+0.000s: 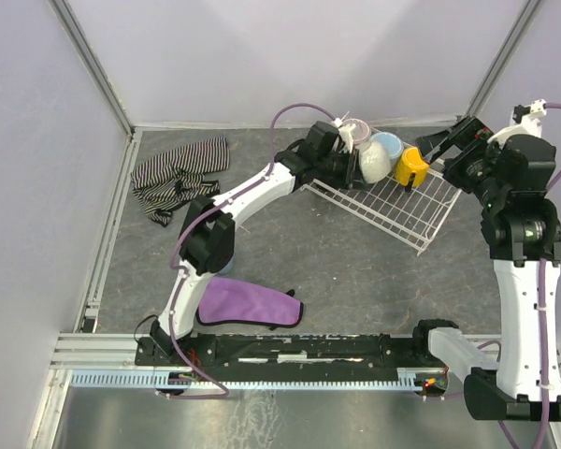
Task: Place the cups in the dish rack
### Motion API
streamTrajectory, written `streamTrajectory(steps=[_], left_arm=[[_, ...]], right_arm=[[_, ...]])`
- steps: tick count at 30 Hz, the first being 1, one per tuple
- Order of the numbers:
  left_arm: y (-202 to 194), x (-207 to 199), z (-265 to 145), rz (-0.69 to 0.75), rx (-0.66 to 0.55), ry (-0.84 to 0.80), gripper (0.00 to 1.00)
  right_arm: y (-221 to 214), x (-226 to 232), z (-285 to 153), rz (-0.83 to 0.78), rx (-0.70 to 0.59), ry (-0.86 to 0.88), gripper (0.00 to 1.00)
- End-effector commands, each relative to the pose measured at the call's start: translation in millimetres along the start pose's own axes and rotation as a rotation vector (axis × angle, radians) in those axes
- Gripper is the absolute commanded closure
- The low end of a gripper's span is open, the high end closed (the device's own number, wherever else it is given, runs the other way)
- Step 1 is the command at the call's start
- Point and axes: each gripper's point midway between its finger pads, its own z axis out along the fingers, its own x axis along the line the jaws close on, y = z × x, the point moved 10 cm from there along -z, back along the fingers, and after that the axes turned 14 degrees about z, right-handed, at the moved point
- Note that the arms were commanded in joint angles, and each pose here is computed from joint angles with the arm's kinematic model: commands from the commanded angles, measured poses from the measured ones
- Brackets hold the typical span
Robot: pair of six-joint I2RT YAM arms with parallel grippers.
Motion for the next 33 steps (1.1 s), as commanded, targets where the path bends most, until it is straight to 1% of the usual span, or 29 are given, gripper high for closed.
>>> streamTrajectory(steps=[1, 12, 18, 21, 22, 28, 33], left_arm=[[5, 18, -3, 0.190, 0.043, 0.149, 0.97], [2, 19, 7, 0.332, 0.085, 0.242, 0.97], [-11, 6, 18, 0.431, 0.141, 0.217, 0.97], [-11, 0, 21, 0.471, 0.143, 0.199, 0.97], [-18, 4, 28, 0.477, 0.163, 0.200, 0.97], [-15, 4, 41, 0.563, 0.148, 0.155, 0.97], [-6, 9, 50, 0.597, 0.108, 0.166, 0.97]], right_arm=[[13, 0, -15, -0.130, -0.086, -0.087, 0.00], [15, 0, -13, -0.169, -0.065, -0.108, 0.00], [13, -3, -11, -0.171, -0.047, -0.114, 0.01], [12, -5, -10, -0.170, -0.039, -0.121, 0.01], [11, -5, -10, -0.171, -0.035, -0.122, 0.01], [10, -7, -7, -0.174, -0.011, -0.130, 0.01], [8, -10, 1, -0.185, 0.032, -0.153, 0.02]])
